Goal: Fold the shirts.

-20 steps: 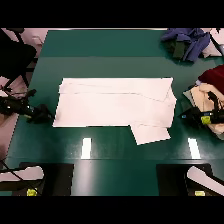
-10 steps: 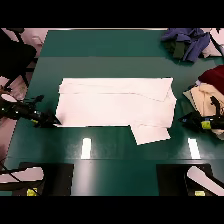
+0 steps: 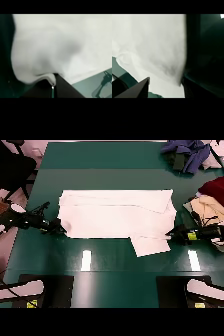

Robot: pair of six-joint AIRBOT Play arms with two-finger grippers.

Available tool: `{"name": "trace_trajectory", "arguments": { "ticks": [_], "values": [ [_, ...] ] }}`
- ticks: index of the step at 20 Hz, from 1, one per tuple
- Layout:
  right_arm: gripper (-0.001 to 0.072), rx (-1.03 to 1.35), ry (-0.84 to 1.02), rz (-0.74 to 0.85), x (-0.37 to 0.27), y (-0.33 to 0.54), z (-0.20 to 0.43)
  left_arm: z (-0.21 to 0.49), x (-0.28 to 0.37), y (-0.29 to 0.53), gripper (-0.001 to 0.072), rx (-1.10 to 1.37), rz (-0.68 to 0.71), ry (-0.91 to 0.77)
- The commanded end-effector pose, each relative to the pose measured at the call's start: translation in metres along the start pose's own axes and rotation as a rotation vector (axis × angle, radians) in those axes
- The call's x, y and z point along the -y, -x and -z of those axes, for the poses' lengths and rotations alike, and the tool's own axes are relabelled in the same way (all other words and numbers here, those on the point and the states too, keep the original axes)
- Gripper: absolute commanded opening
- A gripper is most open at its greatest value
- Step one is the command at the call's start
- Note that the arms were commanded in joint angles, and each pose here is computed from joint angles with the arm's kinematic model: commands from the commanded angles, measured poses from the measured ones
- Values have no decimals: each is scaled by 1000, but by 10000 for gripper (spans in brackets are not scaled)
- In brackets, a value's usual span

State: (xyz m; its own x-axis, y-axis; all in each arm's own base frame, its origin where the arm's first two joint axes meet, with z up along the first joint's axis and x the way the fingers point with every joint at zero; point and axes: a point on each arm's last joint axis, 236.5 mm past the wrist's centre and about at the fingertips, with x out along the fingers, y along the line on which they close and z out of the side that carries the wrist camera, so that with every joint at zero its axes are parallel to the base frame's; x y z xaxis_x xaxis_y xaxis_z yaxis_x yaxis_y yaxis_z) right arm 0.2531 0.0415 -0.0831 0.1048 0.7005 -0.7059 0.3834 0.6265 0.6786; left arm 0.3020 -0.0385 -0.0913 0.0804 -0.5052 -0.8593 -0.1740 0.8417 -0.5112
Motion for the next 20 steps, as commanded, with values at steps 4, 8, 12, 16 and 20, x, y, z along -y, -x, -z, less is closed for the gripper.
{"name": "trace_trajectory", "arguments": {
  "ticks": [4,8,12,16,20],
  "values": [
    [191,82,32,-54,-20,-20,-29,2,-11,29,23,52,-125,-38],
    [22,55,105,-75,-39,-10,-29,16,-9,31,23,-2,-125,-41],
    [22,143,205,-71,-64,22,-30,15,-2,44,22,38,-132,-66],
    [21,249,276,-76,-86,65,-16,24,14,68,23,83,-134,-88],
    [21,310,294,24,-82,92,7,45,36,99,22,132,-131,-112]
  ]
}}
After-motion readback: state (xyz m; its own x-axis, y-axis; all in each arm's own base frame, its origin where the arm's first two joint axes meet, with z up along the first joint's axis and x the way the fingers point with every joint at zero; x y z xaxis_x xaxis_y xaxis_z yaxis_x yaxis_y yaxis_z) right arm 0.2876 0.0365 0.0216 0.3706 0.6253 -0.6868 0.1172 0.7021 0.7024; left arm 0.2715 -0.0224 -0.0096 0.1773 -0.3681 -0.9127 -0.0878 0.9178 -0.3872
